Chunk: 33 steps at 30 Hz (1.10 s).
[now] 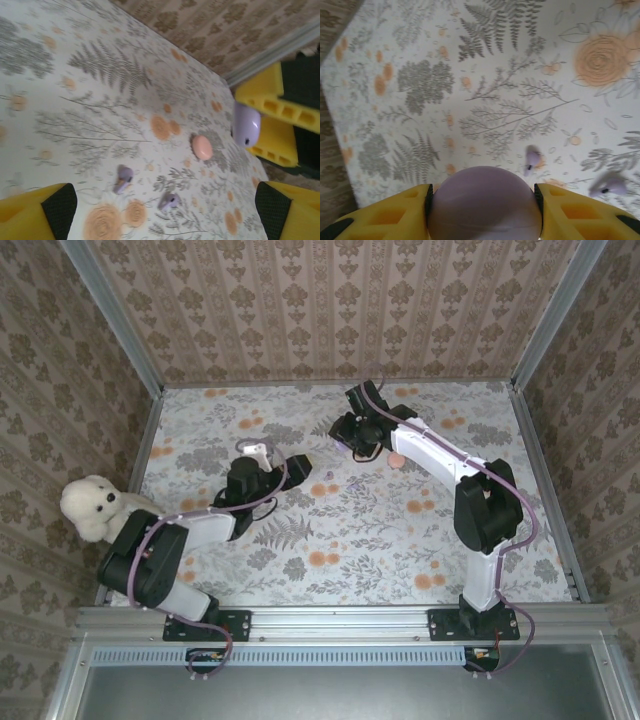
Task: Insert wireless bluetooth earbuds into charging case
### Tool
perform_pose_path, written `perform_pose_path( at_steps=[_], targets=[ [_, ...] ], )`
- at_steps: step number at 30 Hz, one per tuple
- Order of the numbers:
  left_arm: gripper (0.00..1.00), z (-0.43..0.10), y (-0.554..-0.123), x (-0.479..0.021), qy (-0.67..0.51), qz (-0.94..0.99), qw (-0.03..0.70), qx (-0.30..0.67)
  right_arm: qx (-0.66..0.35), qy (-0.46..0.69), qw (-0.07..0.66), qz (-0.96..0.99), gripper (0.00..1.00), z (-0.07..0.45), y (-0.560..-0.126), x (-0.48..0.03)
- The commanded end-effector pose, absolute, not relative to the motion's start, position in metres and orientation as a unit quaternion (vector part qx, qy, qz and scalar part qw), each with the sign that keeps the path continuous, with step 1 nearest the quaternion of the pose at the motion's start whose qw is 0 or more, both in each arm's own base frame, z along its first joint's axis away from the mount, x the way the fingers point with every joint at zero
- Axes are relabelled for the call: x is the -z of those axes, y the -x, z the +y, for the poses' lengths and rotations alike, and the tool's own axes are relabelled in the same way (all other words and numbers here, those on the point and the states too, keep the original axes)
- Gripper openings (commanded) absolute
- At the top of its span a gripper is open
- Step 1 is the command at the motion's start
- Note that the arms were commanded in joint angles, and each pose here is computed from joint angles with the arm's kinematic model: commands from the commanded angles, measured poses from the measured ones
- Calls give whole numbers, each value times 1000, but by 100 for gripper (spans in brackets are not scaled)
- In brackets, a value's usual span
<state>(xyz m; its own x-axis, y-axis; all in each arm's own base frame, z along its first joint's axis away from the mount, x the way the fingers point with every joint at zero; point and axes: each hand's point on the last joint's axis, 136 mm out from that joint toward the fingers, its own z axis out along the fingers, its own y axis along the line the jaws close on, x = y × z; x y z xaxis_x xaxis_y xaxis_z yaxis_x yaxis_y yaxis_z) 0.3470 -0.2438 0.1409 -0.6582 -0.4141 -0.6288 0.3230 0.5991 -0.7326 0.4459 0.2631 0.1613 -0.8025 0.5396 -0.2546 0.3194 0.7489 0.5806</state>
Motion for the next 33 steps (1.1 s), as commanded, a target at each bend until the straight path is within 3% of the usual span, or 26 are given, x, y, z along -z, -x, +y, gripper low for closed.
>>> perform_pose_path(
  at_steps=[1, 33],
  targets=[
    [92, -269, -351, -179, -8, 737, 443, 510, -329, -253, 210, 885, 44, 281, -456, -193],
    [63, -301, -388, -181, 18, 691, 456, 561, -347, -265, 183, 881, 44, 307, -448, -178]
  ],
)
